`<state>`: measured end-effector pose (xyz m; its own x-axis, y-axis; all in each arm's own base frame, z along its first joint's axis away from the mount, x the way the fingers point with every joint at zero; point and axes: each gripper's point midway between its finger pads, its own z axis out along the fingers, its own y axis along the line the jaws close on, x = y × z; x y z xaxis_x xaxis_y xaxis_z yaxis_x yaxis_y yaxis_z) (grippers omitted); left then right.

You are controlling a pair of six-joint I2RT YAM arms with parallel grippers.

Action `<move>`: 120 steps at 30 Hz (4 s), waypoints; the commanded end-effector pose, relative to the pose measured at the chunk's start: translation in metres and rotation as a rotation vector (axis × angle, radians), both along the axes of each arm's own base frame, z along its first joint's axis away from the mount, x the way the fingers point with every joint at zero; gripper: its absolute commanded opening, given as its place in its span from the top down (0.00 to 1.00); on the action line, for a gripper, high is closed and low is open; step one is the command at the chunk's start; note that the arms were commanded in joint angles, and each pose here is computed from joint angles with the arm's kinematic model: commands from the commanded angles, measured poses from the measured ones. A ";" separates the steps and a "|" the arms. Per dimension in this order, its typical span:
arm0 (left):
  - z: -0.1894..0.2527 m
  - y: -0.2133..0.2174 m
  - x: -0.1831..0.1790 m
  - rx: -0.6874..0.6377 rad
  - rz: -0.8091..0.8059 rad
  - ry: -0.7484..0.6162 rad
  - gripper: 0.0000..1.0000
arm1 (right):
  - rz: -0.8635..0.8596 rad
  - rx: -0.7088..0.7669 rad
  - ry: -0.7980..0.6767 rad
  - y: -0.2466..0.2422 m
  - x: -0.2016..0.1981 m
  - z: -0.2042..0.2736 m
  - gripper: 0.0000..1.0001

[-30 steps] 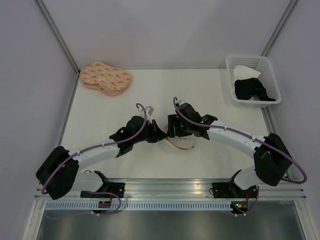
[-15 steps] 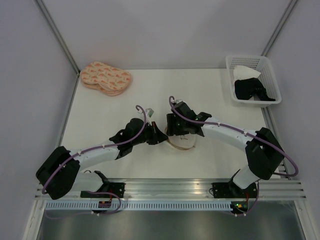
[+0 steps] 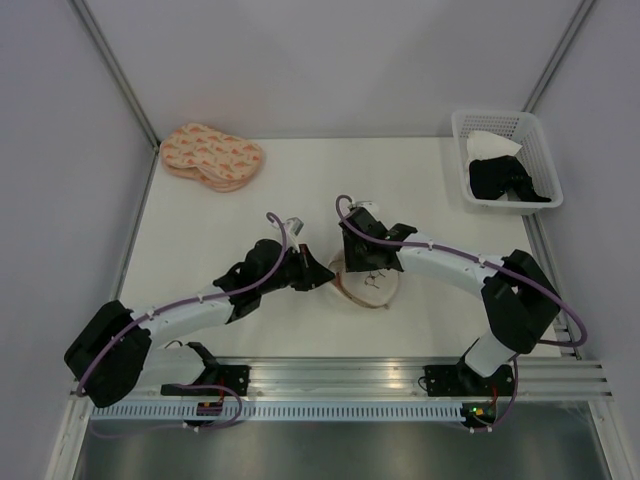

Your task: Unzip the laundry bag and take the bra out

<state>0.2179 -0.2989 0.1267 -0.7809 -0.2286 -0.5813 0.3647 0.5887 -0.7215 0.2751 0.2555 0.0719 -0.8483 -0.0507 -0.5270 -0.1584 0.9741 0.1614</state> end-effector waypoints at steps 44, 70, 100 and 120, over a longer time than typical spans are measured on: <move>-0.024 0.012 -0.005 -0.038 0.095 0.066 0.98 | -0.044 -0.233 -0.103 -0.015 -0.021 0.040 0.90; -0.023 0.038 0.006 -0.004 0.256 0.073 0.98 | -0.303 -0.153 -0.226 -0.127 -0.078 0.118 0.25; -0.046 0.042 -0.008 0.023 0.238 0.137 0.98 | 0.200 0.056 -0.017 0.049 -0.052 -0.025 0.33; -0.049 0.044 -0.012 0.011 0.238 0.142 0.98 | 0.151 -0.066 -0.007 0.030 -0.047 -0.060 1.00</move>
<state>0.2052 -0.2516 0.0678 -0.7901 -0.3861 -0.4761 0.1014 0.6838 -0.7226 0.2414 0.3139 0.0215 -0.8071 -0.1715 -0.5650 -0.3201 0.9312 0.1745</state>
